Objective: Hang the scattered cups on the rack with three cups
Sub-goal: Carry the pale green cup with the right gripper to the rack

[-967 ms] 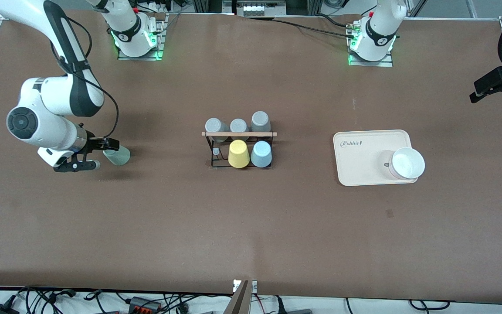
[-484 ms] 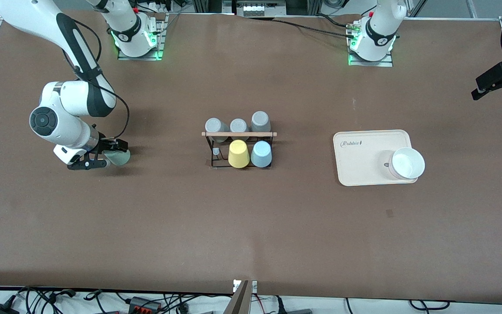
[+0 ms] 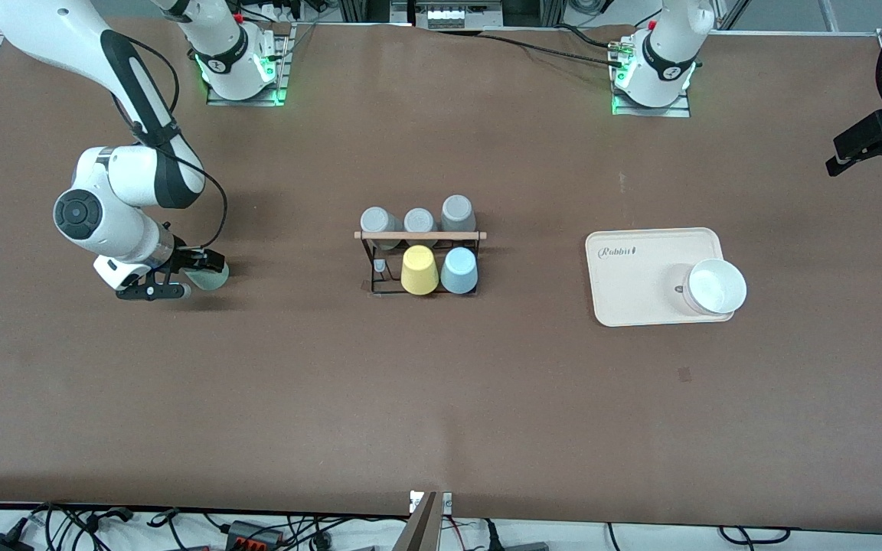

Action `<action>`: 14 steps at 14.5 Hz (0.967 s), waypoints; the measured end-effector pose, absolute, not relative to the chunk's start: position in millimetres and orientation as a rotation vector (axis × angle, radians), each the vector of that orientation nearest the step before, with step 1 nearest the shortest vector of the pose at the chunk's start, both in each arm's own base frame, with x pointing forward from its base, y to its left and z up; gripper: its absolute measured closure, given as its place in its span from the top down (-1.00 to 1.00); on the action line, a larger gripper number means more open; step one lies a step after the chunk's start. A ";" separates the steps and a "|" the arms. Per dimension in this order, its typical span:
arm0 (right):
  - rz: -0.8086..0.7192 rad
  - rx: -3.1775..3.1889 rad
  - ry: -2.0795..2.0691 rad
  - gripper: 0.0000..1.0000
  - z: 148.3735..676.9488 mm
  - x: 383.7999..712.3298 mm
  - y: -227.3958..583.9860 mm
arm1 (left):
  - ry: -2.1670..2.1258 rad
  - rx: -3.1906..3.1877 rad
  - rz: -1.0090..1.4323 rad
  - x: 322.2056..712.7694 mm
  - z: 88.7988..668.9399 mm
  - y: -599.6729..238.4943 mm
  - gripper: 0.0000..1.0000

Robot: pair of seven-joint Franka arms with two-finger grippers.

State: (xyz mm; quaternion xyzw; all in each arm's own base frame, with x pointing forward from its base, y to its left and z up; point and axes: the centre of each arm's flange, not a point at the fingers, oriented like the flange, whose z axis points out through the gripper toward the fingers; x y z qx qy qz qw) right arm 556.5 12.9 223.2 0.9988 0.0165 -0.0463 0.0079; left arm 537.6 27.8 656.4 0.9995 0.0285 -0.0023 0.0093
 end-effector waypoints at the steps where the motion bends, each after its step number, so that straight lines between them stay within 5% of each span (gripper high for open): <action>1: -0.146 3.122 0.049 1.00 222.6 556.4 12.9 | 0.087 3.122 -0.008 537.7 656.2 27.2 1.00; 4: -0.161 3.121 0.041 0.92 221.0 555.2 12.7 | 0.080 3.122 -0.002 537.8 658.0 24.8 1.00; 8: -0.151 3.121 0.040 0.34 226.4 557.7 12.5 | 0.070 3.123 0.001 537.8 659.4 21.4 1.00; 14: -0.164 3.133 0.100 0.34 318.1 605.6 45.0 | 0.068 3.123 0.001 537.7 659.9 20.4 1.00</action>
